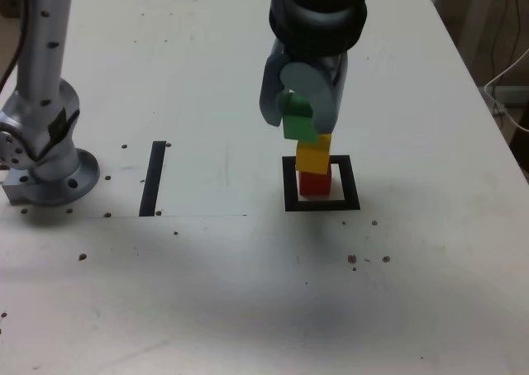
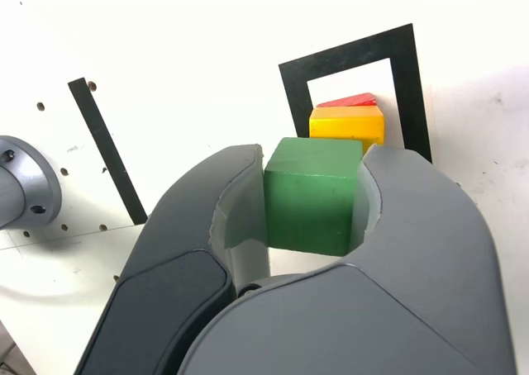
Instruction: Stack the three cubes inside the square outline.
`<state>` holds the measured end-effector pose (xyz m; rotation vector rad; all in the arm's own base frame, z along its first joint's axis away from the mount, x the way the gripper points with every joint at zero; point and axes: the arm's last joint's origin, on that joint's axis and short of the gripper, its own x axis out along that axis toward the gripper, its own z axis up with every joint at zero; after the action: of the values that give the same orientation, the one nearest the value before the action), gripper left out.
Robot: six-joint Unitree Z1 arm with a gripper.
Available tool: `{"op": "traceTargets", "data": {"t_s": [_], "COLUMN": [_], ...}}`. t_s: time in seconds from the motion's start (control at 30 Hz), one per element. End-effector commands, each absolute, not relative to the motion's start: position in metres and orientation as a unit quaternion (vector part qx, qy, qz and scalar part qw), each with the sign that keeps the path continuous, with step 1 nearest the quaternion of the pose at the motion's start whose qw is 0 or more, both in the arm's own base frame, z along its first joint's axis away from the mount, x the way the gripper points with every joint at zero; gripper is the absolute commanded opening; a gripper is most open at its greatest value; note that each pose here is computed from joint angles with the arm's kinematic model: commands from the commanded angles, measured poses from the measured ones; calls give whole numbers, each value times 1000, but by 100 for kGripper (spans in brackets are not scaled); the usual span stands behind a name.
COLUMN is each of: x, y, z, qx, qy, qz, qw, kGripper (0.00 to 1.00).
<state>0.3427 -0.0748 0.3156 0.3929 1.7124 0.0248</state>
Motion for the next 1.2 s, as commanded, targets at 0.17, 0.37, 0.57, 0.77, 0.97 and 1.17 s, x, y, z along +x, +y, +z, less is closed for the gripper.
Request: {"op": "traceTargets", "data": {"t_s": [0.17, 0.37, 0.57, 0.77, 0.97, 1.17], "x": [346, 346, 347, 348, 351, 353], "y": [-75, -74, -74, -74, -75, -75], "z": [310, 311, 311, 310, 307, 306], "qx": [176, 177, 179, 177, 178, 179], "qy": [758, 756, 753, 752, 752, 751], "qz": [14, 15, 17, 17, 18, 20], "qw": [628, 630, 633, 634, 635, 636], "kGripper": [20, 20, 22, 24, 28, 39]}}
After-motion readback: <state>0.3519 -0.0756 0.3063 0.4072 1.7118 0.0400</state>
